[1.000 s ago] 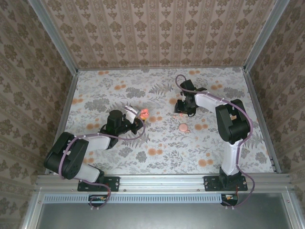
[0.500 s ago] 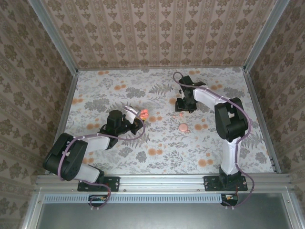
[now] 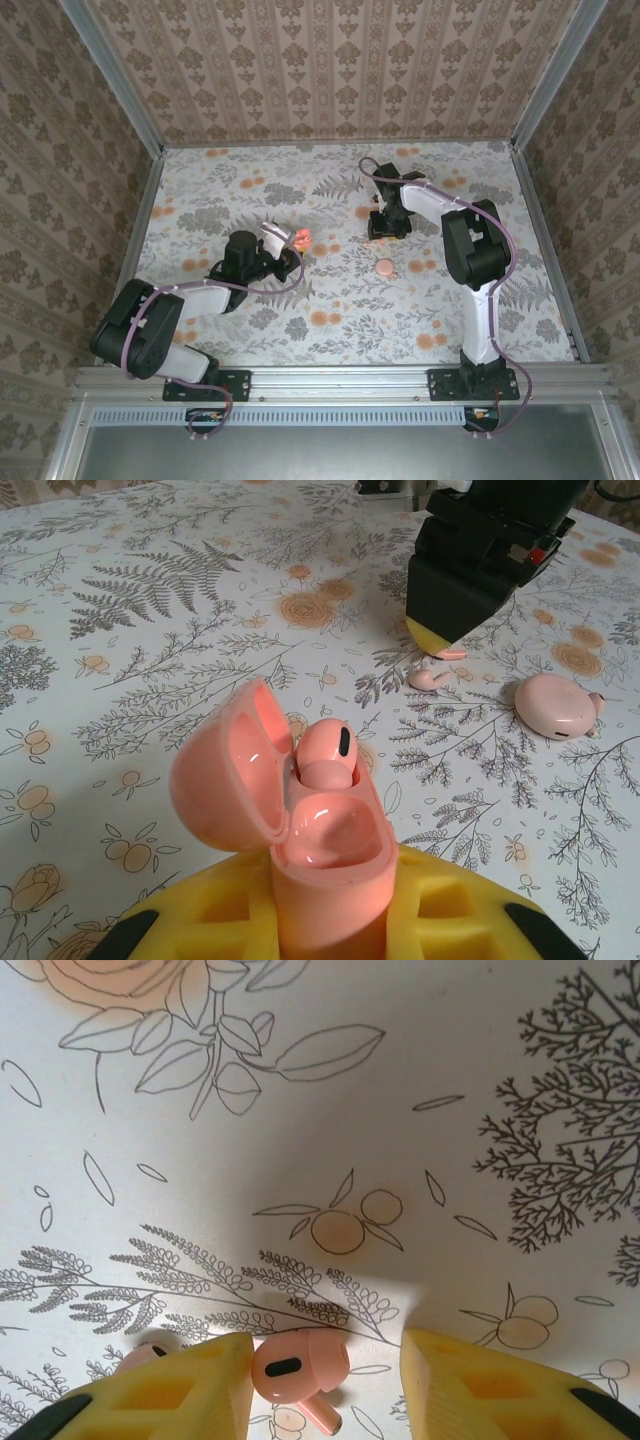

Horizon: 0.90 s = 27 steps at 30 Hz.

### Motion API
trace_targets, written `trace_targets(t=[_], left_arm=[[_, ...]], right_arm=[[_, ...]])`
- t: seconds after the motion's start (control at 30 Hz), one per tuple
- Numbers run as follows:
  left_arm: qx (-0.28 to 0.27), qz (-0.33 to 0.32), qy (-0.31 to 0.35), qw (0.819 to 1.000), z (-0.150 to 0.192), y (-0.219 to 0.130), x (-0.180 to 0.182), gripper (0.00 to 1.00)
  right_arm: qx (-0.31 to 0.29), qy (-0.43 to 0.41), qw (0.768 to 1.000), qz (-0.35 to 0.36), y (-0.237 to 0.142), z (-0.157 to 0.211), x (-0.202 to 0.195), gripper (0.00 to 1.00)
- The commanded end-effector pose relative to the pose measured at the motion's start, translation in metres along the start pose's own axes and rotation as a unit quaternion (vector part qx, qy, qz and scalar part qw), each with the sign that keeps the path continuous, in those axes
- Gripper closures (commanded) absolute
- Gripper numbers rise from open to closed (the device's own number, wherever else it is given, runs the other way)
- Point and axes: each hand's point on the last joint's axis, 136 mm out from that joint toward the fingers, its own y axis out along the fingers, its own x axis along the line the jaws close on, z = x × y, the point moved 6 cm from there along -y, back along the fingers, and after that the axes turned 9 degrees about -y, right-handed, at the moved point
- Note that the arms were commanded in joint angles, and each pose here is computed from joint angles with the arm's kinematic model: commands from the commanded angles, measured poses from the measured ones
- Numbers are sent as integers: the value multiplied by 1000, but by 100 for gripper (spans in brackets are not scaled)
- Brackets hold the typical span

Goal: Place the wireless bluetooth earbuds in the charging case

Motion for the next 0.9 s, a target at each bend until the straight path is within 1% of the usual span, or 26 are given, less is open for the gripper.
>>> trace_targets(t=[0.0,0.27,0.53,0.87], left_arm=[[-20,4,17,1000,-16,-1,-4,91],[-18,3,19,1000,-16,-1,-4,91],[-15,5,22,1000,-16,0,-4,91],[-10,16,17,1000,-10,9,-3,91]], right_arm=[[13,-11,1000,-9,6,-1,3,59],[3,-12,1000,-13,4,-5,6,66],[-2,-8,1000,-9,-1,-3,7,71],[-56,4,998,-10,-21,2,8,73]])
